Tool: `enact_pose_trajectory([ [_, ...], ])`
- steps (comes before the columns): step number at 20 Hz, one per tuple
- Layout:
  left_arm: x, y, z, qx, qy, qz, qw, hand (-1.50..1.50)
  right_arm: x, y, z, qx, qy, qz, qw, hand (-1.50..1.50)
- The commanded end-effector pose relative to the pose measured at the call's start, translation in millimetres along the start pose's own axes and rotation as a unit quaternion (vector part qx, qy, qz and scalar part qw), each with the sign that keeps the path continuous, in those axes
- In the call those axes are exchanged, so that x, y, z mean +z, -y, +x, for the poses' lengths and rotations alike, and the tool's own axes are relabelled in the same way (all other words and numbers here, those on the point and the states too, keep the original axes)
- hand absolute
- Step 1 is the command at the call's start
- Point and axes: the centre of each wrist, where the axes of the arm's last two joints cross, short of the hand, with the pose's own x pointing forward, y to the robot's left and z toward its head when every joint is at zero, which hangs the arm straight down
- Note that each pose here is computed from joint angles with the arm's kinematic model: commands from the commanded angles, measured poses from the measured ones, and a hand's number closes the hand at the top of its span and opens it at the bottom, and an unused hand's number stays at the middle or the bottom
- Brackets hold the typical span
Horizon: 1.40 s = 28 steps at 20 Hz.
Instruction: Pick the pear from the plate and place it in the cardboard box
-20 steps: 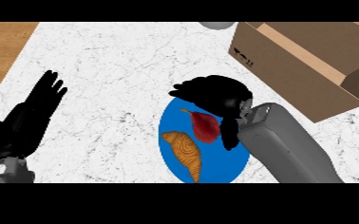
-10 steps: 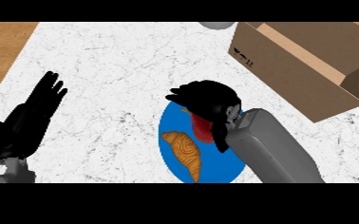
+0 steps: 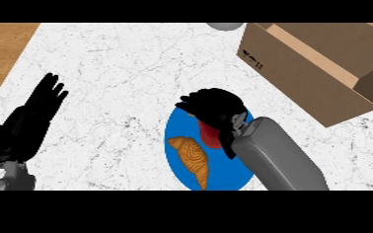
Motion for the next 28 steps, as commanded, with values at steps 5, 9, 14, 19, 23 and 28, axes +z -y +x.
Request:
enact_pose_trajectory([
  [5,0.7,10.6,-7.3,0.000,0.000,0.000,1.0000,0.00,-19.5,-11.2,-0.7,0.014,-0.004,0.013,1.000,-1.50],
  [9,2.5,6.7,-5.0,-0.001,-0.003,-0.002,1.0000,0.00,-13.7,-9.4,10.1,0.014,-0.012,0.022,1.000,-1.50],
  [14,23.0,-1.8,10.2,0.000,-0.001,-0.008,1.0000,0.00,-29.3,-27.7,-11.2,0.004,-0.017,0.020,1.000,-1.50],
  [19,-3.0,-8.2,4.8,-0.001,0.001,-0.002,1.0000,0.00,-29.5,-36.9,-2.2,0.005,-0.007,0.014,1.000,1.50],
  [23,19.2,10.3,8.1,0.009,-0.005,-0.008,0.9999,0.00,-31.2,-27.3,-17.3,0.015,0.038,-0.021,0.999,1.50],
  [28,8.4,3.1,-4.8,0.005,-0.005,-0.006,1.0000,0.00,-36.5,-29.8,-5.1,0.016,0.048,-0.031,0.998,1.50],
])
